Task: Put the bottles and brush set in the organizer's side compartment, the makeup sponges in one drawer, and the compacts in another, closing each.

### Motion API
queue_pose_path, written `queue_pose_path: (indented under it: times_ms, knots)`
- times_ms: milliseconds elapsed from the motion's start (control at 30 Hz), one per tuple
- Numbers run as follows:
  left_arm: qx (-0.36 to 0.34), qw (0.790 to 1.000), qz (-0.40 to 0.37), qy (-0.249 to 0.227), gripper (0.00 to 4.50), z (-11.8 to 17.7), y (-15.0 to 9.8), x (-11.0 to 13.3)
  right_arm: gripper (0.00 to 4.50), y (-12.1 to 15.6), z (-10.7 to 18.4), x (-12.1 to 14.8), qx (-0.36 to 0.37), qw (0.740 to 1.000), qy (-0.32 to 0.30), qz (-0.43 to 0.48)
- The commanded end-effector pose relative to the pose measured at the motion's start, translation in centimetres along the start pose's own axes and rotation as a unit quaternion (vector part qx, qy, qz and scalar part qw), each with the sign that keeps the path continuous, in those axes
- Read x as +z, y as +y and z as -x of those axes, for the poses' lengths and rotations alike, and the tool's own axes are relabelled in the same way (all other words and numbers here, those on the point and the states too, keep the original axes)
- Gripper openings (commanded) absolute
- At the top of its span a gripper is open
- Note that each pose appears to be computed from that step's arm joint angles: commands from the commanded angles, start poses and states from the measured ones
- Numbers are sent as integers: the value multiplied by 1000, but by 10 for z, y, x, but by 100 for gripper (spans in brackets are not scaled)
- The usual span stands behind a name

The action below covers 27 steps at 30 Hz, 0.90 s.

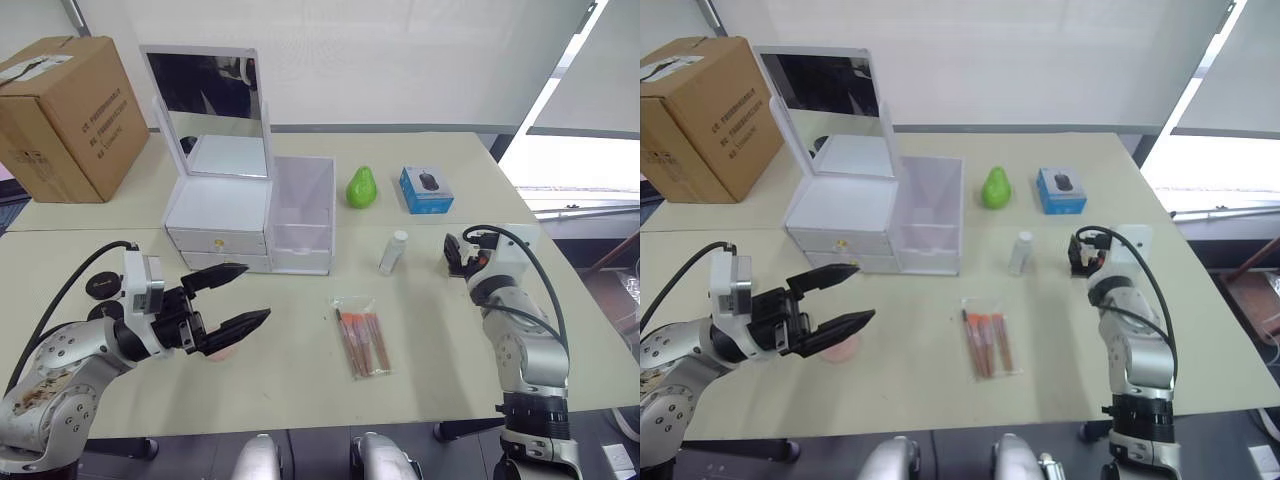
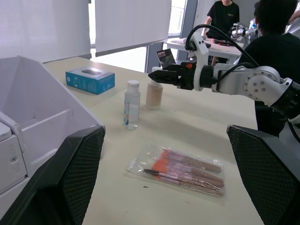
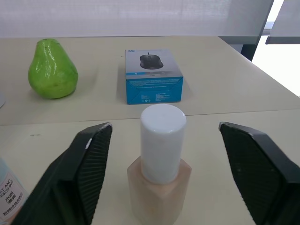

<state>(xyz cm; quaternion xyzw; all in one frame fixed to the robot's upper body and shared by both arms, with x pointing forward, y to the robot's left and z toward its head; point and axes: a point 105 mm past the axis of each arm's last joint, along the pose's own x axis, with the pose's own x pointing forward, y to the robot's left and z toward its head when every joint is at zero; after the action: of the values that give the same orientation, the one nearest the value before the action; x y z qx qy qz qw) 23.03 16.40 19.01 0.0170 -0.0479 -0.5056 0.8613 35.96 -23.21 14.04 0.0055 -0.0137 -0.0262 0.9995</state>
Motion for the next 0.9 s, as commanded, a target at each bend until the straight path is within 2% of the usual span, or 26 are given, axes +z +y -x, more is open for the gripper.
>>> queue_pose_path:
  times_ms: [33,200,433,533,767,900]
  knots:
    - [-7,1000,-23,-10,450,-2,-5,8,260,2,-2,14,1,1000,-28,3]
    - [-11,1000,-19,-11,450,-3,-11,0,94,3,-2,15,4,1000,-31,3]
    - [-7,1000,-4,-1,450,2,-14,-16,91,10,0,23,20,998,-52,-2]
    - [8,1000,5,23,450,5,-10,-26,91,13,1,31,28,998,-64,-3]
    - [34,999,-17,16,450,11,-2,-28,91,34,5,88,93,986,-138,-4]
    - [40,999,-18,16,450,14,-1,-30,91,50,7,132,135,974,-184,-2]
